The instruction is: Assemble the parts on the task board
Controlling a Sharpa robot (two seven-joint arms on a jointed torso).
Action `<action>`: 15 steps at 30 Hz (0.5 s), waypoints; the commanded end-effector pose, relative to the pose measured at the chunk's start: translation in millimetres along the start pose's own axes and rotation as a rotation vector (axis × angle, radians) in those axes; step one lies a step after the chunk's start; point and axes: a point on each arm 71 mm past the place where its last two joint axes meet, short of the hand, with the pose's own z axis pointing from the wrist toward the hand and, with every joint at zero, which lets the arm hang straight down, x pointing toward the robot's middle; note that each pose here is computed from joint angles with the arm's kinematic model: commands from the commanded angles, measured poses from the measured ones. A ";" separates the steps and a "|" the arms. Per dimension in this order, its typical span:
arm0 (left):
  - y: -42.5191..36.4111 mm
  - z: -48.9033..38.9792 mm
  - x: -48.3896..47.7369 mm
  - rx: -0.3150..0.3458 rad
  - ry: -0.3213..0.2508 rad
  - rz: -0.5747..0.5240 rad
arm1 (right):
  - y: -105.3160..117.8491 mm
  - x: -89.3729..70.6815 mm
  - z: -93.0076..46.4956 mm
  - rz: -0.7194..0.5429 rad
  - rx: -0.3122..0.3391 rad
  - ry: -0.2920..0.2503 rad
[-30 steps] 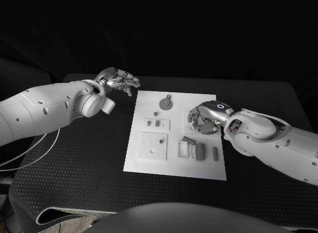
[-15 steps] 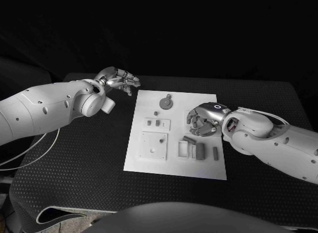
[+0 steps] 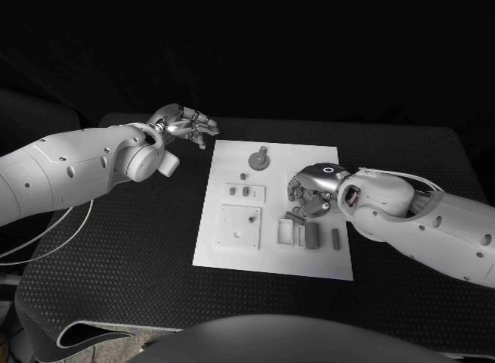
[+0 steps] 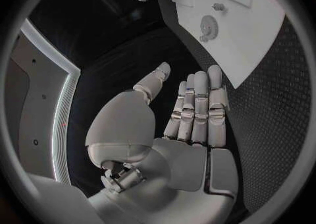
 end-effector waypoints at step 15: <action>-1.7 0.6 2.3 0.007 0.015 -0.003 | 7.1 11.6 1.6 -0.074 0.014 0.111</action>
